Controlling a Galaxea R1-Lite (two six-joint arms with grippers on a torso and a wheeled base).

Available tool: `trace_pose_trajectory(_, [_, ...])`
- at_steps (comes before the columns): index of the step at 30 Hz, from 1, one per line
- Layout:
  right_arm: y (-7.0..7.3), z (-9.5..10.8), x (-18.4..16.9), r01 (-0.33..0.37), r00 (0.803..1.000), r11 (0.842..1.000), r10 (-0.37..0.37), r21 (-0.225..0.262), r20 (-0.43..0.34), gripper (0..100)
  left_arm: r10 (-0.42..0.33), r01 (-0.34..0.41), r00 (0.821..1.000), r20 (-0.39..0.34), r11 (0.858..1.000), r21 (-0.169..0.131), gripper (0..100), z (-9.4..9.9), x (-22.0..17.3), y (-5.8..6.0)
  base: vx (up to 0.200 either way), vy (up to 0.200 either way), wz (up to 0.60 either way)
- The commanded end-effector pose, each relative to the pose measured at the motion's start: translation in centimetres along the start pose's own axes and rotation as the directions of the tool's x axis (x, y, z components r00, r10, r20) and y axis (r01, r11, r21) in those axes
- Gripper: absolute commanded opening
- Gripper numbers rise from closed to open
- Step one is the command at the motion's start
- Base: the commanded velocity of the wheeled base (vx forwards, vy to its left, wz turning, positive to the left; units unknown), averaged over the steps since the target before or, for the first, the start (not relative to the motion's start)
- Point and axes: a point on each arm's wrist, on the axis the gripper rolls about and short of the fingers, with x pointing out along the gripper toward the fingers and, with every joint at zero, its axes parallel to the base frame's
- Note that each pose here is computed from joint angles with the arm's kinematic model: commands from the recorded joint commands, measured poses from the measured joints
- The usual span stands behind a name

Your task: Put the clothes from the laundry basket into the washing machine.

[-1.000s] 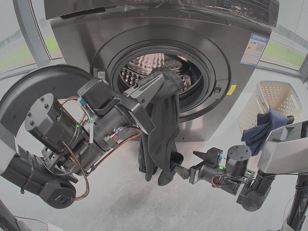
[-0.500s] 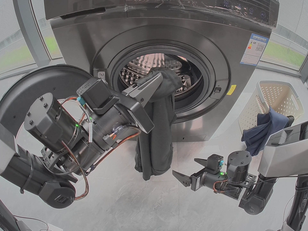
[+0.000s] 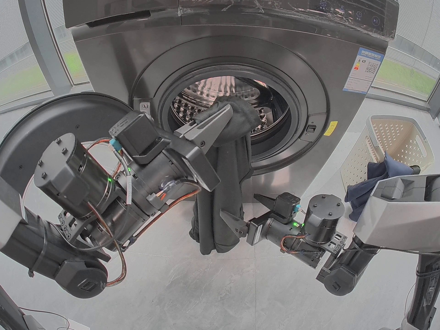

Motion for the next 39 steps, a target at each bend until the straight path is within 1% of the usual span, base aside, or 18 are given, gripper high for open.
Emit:
trace_pose_trajectory(1, [0.8, -1.0, 2.0, -0.03, 0.999, 1.0, 0.03, 0.001, 0.016, 100, 0.0, 0.0, 1.0, 0.0, 1.0, -0.001, 0, 0.0, 0.0, 0.0, 0.0, 0.0, 0.0])
trace_pose_trajectory(3, [0.9, -1.7, 2.6, -0.036, 0.999, 0.999, 0.036, -0.002, 0.01, 100, -0.001, 0.001, 1.0, -0.001, 1.0, -0.001, 0, 0.0, 0.0, 0.0, 0.0, 0.0, 0.0])
trace_pose_trajectory(6, [1.1, -2.2, 3.2, -0.045, 0.999, 0.999, 0.045, -0.005, 0.01, 100, 0.0, 0.0, 1.0, 0.0, 1.0, -0.001, 0, -0.1, 0.1, 0.0, 0.0, 0.0, 0.0])
trace_pose_trajectory(13, [1.3, -2.3, 4.3, -0.057, 0.998, 0.998, 0.058, -0.003, 0.041, 100, 0.001, -0.001, 1.0, -0.006, 1.0, -0.001, 0, -0.2, 0.2, 0.0, 0.0, 0.0, 0.0])
trace_pose_trajectory(18, [1.0, -3.6, 5.4, -0.046, 0.998, 0.999, 0.046, -0.001, 0.039, 100, 0.0, 0.0, 1.0, -0.007, 1.0, -0.002, 0, -0.3, 0.3, 0.0, 0.0, 0.0, 0.0])
trace_pose_trajectory(20, [0.9, -3.8, 5.8, -0.044, 0.998, 0.999, 0.044, 0.0, 0.044, 100, 0.001, -0.001, 1.0, -0.005, 1.0, -0.002, 0, -0.2, 0.2, 0.0, 0.0, 0.0, 0.0])
trace_pose_trajectory(24, [0.3, -4.3, 7.3, -0.014, 0.997, 1.0, 0.014, 0.005, 0.077, 100, 0.007, -0.007, 1.0, -0.006, 1.0, -0.001, 0, -0.2, 0.2, 0.1, 0.0, 0.0, 0.0])
trace_pose_trajectory(30, [0.3, -4.4, 7.8, -0.005, 0.995, 1.0, 0.004, 0.007, 0.096, 100, 0.016, -0.016, 1.0, -0.001, 1.0, 0.0, 0, -0.2, 0.2, 0.1, 0.0, 0.0, 0.0])
trace_pose_trajectory(33, [0.1, -4.0, 8.2, 0.013, 0.993, 1.0, -0.015, 0.017, 0.119, 100, 0.019, -0.019, 1.0, -0.001, 1.0, 0.0, 0, -0.2, 0.2, 0.1, 0.0, 0.0, 0.0])
trace_pose_trajectory(39, [-0.4, -3.7, 8.6, 0.022, 0.99, 0.999, -0.026, 0.026, 0.139, 100, 0.059, -0.059, 0.998, 0.007, 0.998, 0.0, 0, 0.0, 0.5, 0.3, 0.0, 0.0, 0.0])
